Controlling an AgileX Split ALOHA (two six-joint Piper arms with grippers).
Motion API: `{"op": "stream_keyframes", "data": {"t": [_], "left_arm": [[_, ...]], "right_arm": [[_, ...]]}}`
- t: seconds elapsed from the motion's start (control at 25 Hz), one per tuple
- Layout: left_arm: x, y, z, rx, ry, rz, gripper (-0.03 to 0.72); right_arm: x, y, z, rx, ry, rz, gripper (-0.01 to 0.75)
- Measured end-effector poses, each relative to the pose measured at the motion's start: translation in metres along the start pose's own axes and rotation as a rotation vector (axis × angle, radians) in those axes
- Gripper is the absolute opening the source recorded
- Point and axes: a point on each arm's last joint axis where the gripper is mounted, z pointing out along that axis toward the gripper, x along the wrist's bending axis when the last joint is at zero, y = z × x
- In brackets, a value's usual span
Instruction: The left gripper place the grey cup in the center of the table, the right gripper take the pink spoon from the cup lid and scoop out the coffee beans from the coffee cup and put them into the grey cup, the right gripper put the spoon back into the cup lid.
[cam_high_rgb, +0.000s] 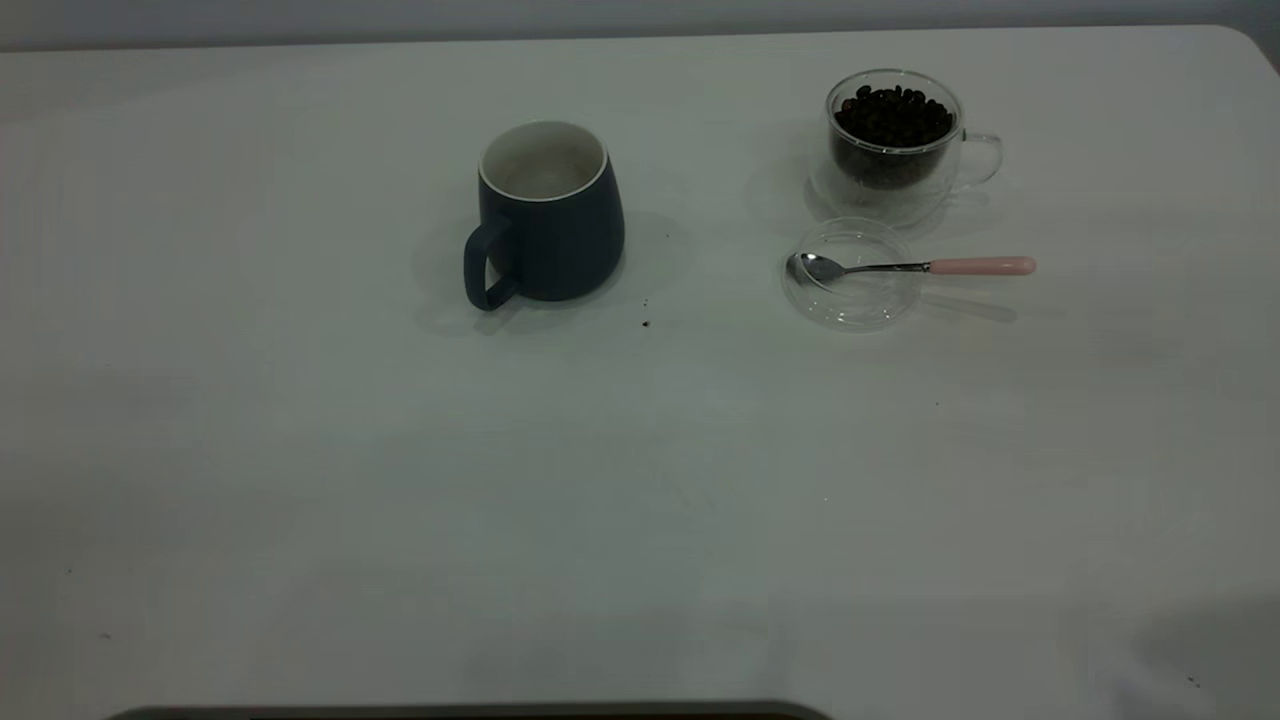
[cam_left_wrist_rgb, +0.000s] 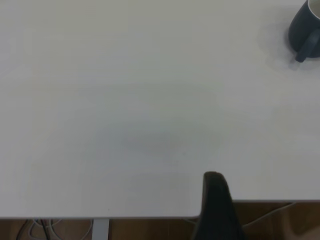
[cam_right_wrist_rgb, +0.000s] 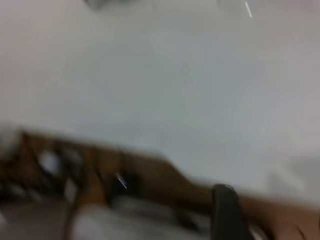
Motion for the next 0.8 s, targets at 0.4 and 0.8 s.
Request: {"op": "stream_keyframes", "data": {"t": [0.4,0.8], "left_arm": [[0.000,0.000,0.000,0.000,0.000,0.000,0.565],[0.000,0.000,0.000,0.000,0.000,0.000,0.565]], "right_arm": [[-0.019,-0.051,-0.046,-0.077,-0.409,-0.025,0.469],[-0.015,-0.070,-0.061,-0.275,-0.413,-0.010,0.469]]}}
